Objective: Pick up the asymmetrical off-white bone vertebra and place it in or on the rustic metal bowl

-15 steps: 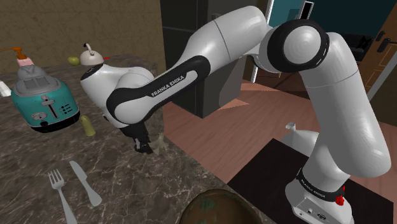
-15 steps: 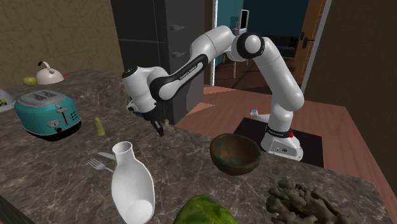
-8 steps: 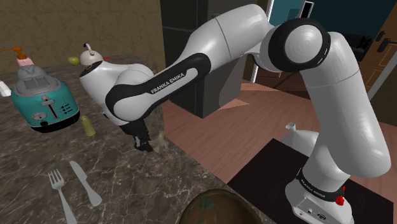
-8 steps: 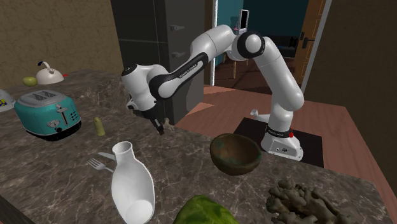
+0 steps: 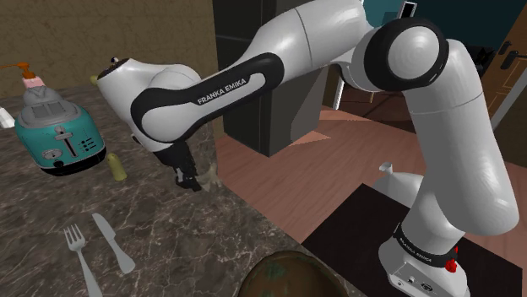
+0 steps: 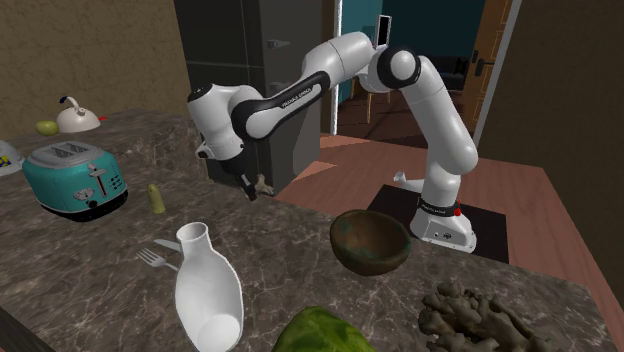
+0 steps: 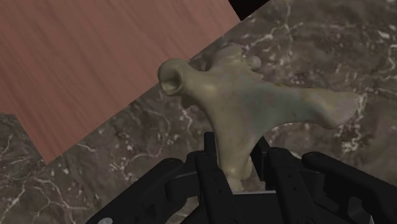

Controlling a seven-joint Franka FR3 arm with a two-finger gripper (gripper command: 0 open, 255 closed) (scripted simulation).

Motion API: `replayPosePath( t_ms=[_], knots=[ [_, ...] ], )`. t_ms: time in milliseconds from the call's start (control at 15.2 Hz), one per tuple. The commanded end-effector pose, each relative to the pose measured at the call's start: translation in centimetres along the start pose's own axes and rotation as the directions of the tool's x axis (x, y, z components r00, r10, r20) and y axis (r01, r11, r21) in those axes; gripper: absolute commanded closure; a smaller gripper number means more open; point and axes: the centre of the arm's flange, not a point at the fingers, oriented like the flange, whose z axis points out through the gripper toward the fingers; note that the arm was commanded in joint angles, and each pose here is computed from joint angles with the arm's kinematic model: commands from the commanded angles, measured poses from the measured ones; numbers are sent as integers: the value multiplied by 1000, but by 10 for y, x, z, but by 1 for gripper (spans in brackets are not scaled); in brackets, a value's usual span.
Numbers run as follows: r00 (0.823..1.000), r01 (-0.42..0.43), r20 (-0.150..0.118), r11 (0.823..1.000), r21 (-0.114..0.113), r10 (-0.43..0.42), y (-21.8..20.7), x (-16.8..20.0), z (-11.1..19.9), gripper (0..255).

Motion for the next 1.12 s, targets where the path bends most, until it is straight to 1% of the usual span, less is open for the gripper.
replayPosePath(
  t_ms=[0,1056],
  knots=[
    [1000,0,0,1000,0,0,0,-4,-11,255],
    [1000,0,0,1000,0,0,7,-28,-91,255]
  ],
)
